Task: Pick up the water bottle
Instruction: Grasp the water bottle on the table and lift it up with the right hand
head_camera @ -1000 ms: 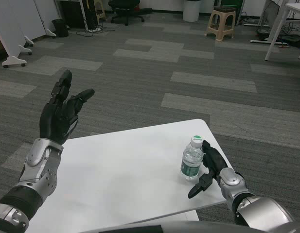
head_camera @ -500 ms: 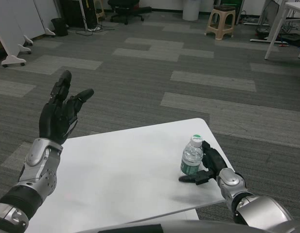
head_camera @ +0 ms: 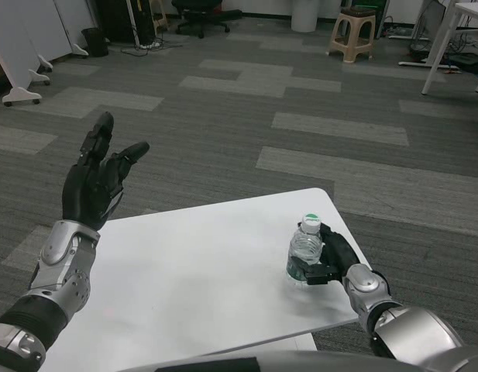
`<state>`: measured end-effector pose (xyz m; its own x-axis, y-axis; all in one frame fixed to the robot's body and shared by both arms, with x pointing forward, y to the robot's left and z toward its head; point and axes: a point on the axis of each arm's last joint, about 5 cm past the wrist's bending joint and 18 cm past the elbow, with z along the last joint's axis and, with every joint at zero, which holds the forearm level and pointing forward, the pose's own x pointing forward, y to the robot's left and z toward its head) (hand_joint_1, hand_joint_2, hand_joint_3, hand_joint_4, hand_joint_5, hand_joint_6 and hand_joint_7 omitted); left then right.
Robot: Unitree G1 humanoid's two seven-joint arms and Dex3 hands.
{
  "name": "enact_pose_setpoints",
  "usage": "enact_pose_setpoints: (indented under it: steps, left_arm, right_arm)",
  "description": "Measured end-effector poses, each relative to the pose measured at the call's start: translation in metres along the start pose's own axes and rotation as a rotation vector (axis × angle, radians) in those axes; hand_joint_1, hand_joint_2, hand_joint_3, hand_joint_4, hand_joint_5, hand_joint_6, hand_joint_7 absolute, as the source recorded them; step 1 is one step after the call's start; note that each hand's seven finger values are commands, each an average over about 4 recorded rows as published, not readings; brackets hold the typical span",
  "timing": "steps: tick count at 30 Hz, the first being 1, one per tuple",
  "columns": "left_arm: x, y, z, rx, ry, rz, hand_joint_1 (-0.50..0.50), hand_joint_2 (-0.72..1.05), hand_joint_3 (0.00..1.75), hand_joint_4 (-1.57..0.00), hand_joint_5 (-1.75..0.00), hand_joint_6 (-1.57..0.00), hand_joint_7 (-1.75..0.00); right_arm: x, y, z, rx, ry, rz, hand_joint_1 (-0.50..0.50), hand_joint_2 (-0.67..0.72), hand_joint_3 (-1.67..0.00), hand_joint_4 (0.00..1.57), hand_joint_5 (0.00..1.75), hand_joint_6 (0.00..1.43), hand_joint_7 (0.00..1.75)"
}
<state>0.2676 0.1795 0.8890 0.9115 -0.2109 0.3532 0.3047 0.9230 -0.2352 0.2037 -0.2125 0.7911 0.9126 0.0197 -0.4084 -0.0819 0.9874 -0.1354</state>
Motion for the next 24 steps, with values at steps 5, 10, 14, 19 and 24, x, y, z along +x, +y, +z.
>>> enact_pose_setpoints:
  steps: [5,10,14,19,24]
  left_arm:
    - [0.0,0.0,0.0,0.0,0.0,0.0,-0.49,1.05,0.35,0.0,-0.92,0.0,0.0]
    - [0.0,0.0,0.0,0.0,0.0,0.0,-0.49,1.05,0.35,0.0,-0.92,0.0,0.0]
    - [0.0,0.0,0.0,0.0,0.0,0.0,-0.49,1.05,0.35,0.0,-0.92,0.0,0.0]
    - [0.0,-0.0001,-0.0001,-0.001,0.0,0.0,-0.5,1.05,0.35,0.0,-0.92,0.0,0.0]
    - [0.0001,-0.0003,-0.0002,-0.002,-0.001,0.0,-0.5,1.05,0.35,0.0,-0.92,0.0,0.0]
  right_arm:
    - [0.0002,0.0006,0.0001,-0.007,0.0,0.005,-0.21,-0.54,-1.39,0.61,1.45,0.74,1.2]
    - [0.0009,0.0025,0.001,-0.028,-0.002,0.02,-0.18,-0.54,-1.35,0.66,1.58,0.79,1.45]
    - [0.0019,0.0035,0.0028,-0.034,-0.013,0.029,-0.2,-0.54,-1.35,0.7,1.65,0.81,1.54]
    - [0.0032,0.0041,0.0053,-0.033,-0.029,0.033,-0.18,-0.54,-1.35,0.86,1.65,0.86,1.61]
    - [0.0047,0.0028,0.0089,-0.018,-0.052,0.022,-0.17,-0.54,-1.35,0.88,1.65,0.77,1.54]
